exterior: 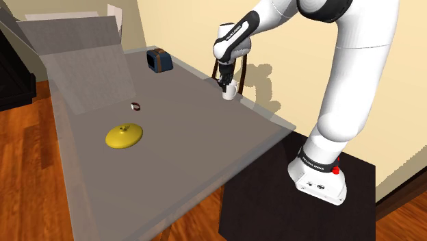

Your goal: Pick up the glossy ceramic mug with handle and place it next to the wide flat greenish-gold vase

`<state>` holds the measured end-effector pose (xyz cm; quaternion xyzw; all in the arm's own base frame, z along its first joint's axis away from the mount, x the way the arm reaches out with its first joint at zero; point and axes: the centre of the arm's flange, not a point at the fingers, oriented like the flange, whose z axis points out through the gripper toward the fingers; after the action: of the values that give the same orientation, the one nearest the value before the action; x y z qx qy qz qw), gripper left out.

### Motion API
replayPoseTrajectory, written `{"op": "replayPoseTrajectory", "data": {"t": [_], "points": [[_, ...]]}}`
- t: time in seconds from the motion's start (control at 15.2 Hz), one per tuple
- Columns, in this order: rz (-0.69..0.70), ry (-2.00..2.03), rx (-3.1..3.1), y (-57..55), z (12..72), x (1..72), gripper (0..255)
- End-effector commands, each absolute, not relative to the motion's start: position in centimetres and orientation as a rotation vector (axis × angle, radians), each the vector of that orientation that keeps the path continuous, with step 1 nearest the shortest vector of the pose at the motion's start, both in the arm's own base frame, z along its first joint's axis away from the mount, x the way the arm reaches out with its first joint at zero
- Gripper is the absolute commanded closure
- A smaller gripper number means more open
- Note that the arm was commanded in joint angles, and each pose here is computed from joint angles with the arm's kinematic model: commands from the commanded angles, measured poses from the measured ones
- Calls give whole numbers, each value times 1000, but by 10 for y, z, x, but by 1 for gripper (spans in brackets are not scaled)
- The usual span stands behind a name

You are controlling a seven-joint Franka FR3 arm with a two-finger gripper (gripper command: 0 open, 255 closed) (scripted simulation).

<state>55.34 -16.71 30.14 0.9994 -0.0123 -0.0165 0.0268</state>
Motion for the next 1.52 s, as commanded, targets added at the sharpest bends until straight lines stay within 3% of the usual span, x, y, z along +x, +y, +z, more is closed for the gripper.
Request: {"op": "replayPoseTrajectory", "data": {"t": [0.0, 1.45], "points": [[-51, -38, 3087, -167, 312, 554, 255], [-51, -38, 3087, -167, 428, 554, 255]]}}
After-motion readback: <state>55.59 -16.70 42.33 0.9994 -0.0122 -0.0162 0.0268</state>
